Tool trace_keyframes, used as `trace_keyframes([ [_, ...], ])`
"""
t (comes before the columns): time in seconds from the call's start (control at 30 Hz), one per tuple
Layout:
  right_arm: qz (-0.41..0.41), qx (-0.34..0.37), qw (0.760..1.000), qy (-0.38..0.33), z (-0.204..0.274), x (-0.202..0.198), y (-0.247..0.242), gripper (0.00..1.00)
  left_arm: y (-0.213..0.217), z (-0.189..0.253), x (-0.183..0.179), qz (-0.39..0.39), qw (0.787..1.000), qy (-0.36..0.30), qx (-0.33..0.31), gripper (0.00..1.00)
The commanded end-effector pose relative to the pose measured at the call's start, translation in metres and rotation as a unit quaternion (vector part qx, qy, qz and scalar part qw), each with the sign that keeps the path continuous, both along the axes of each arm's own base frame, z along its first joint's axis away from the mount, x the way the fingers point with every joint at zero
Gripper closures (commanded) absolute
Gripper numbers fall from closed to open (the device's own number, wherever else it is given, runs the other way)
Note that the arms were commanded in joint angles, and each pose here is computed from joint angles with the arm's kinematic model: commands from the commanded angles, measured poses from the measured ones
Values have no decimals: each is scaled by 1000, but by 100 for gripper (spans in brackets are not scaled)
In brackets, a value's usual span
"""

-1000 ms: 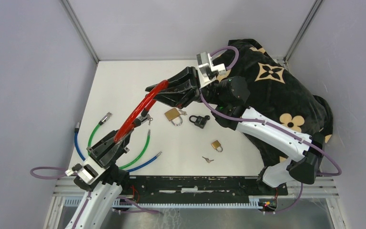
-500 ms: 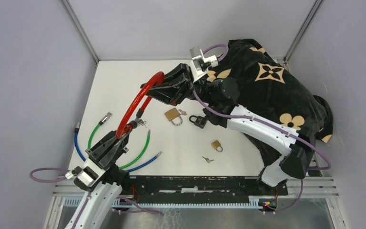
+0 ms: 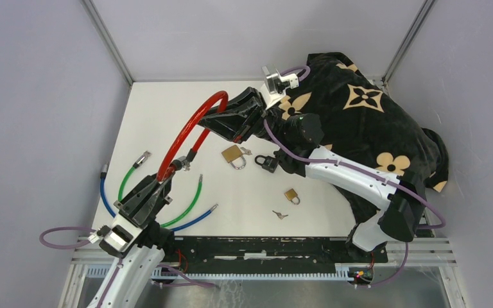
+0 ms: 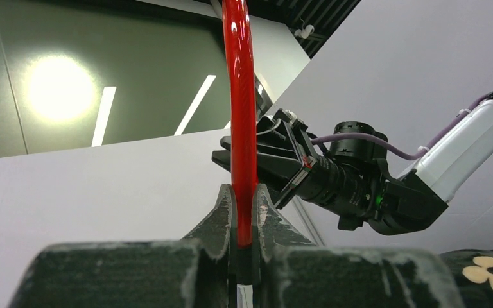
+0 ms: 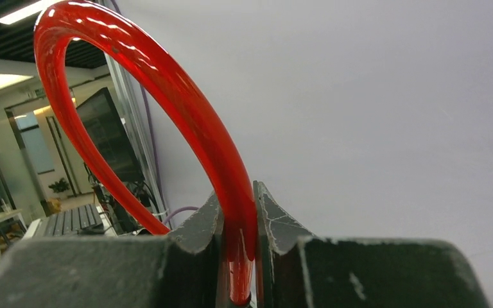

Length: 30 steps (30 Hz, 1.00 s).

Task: Lock with the key
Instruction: Lock the lock.

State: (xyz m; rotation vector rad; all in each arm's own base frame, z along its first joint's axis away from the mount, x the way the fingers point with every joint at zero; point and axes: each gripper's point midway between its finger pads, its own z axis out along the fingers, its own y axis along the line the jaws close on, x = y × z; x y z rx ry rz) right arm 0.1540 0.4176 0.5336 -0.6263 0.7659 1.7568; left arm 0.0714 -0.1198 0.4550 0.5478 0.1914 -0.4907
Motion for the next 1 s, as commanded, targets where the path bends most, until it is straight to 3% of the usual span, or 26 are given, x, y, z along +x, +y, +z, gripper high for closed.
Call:
trace_keyframes([
  [0.0, 15, 84, 995, 47, 38, -8, -32, 100, 6, 7, -7, 29, 999, -39, -9, 98],
  [0.3, -50, 74, 996, 2, 47, 0, -35, 100, 2, -1, 4, 20, 1000, -1, 1, 98],
  [0.37, -84, 52, 995, -33, 50, 1, -37, 100, 3, -11, 22, 23, 999, 49, -5, 98],
  [0.47, -145, 22, 986, -74, 50, 6, -48, 100, 12, -37, 75, 23, 977, 202, -55, 98],
  [0.6, -218, -30, 971, -91, 43, 17, -63, 100, 20, -102, 141, 29, 901, 419, -110, 98],
  [0.7, -279, -98, 954, -53, 15, 41, -71, 100, 11, -159, 169, 24, 833, 542, -113, 98],
  [0.83, -350, -157, 923, 13, -34, 69, -89, 100, -18, -228, 179, -20, 750, 658, -66, 95],
  [0.93, -347, -168, 922, 39, -58, 69, -91, 100, -29, -275, 183, -29, 686, 725, -44, 92],
  [0.97, -340, -172, 924, 44, -64, 68, -90, 100, -30, -286, 185, -23, 674, 737, -37, 92],
])
